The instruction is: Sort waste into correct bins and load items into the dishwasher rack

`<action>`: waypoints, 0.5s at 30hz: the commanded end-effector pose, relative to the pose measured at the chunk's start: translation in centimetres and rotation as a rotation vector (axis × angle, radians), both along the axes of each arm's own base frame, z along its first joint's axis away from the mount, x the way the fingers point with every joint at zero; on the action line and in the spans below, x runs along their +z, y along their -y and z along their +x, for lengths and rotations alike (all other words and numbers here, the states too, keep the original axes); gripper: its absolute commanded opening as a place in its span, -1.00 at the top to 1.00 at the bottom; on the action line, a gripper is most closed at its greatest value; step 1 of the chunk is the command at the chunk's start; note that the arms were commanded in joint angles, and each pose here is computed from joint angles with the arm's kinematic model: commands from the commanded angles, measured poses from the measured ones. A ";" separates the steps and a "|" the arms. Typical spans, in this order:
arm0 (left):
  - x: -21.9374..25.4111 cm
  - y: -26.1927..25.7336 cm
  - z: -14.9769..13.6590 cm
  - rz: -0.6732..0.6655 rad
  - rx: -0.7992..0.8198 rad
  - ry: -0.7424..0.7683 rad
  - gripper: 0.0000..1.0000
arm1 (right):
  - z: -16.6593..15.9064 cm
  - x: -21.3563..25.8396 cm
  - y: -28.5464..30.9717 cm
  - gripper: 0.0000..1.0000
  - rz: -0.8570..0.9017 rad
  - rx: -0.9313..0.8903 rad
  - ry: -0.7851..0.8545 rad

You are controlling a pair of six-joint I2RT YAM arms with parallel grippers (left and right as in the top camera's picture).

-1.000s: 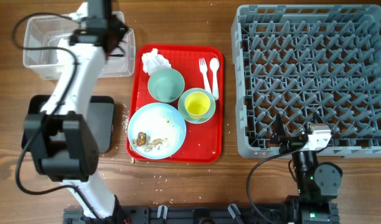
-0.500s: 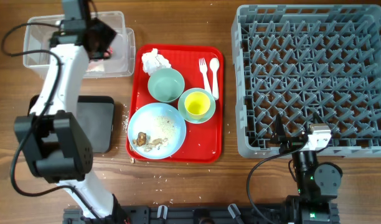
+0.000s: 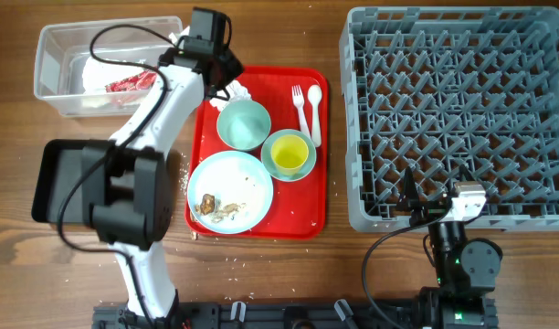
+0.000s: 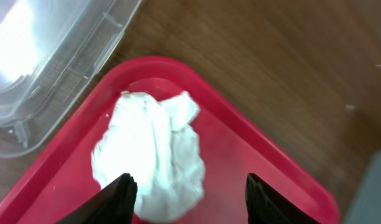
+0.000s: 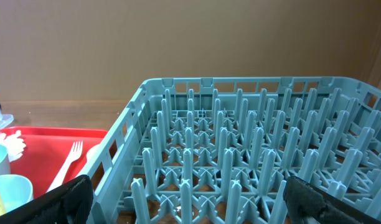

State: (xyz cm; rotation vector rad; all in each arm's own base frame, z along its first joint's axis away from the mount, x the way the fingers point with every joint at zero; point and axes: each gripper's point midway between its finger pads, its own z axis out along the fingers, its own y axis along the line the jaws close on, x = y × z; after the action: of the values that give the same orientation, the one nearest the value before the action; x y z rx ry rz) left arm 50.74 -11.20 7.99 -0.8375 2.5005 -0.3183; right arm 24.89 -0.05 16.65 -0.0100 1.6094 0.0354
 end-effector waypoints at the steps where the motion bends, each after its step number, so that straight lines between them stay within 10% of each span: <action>1: -3.0 -0.5 0.4 0.036 0.012 -0.034 -0.14 | 0.0 0.1 0.3 -1.00 -0.011 -0.014 0.007; 15: -7.4 -0.6 -0.2 0.052 0.008 -0.113 0.02 | 0.0 0.1 0.3 -0.99 -0.011 -0.014 0.007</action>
State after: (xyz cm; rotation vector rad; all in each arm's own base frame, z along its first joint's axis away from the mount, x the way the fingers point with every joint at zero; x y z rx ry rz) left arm 50.74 -10.96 2.04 -0.8627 2.5766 -0.2448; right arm 24.89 -0.05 16.65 -0.0100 1.6094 0.0354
